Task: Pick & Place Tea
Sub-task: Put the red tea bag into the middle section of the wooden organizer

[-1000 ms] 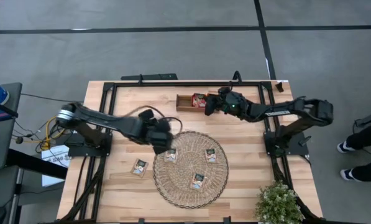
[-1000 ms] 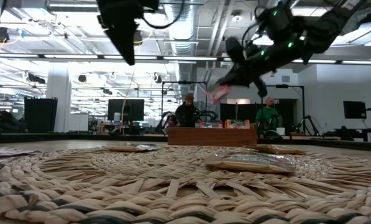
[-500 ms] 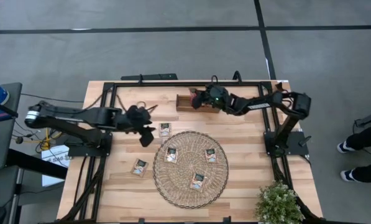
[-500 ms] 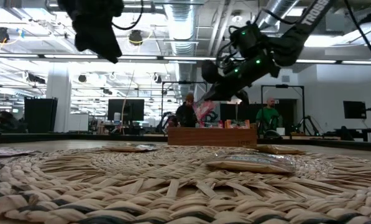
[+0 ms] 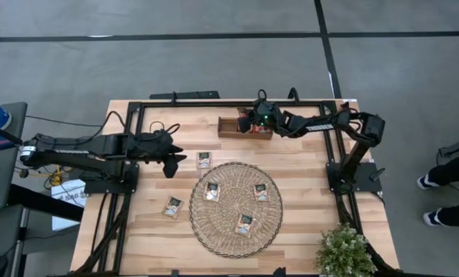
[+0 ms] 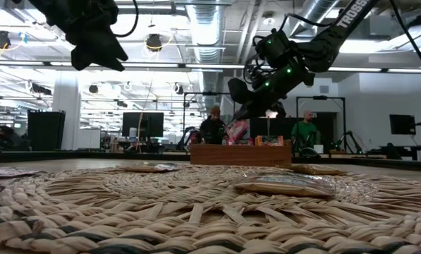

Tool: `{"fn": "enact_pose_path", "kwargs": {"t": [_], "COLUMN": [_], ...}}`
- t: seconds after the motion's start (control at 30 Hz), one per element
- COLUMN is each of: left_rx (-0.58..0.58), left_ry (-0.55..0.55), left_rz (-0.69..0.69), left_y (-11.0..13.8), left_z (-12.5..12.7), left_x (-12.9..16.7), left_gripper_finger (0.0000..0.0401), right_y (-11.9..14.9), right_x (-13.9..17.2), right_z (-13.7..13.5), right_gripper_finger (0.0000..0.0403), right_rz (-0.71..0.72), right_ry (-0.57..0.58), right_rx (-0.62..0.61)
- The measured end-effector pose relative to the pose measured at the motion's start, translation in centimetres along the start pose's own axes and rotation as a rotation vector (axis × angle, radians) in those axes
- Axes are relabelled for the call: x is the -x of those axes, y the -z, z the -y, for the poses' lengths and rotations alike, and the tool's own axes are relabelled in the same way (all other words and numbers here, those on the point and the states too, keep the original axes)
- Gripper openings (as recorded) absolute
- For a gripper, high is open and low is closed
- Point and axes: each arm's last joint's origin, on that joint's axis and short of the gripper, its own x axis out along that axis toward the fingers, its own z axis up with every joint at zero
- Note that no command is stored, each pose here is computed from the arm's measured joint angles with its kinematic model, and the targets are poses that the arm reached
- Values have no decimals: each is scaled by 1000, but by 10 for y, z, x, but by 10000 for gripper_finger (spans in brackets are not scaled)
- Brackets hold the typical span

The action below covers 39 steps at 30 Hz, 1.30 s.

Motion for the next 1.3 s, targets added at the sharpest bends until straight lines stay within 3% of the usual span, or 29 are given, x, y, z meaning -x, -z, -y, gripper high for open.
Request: {"fn": "enact_pose_path", "kwargs": {"t": [0.43, 0.7, 0.83, 1.3], "left_rx": [-44, -58, -61, -83], "left_ry": [18, 29, 53, 59], "left_rz": [23, 22, 11, 9], "left_y": [-5, -5, -5, -5], "left_z": [-2, -2, -2, -1], "left_x": [-1, -1, -1, -1], "left_gripper_finger": [156, 156, 156, 156], "right_y": [6, 28, 24, 28], "right_x": [1, -13, -15, -14], "right_z": [-4, -16, -18, -16], "right_gripper_finger": [0, 0, 0, 0], "right_rz": [-24, -81, -49, -92], "right_ry": [42, 39, 102, 133], "right_rx": [4, 23, 63, 122]}}
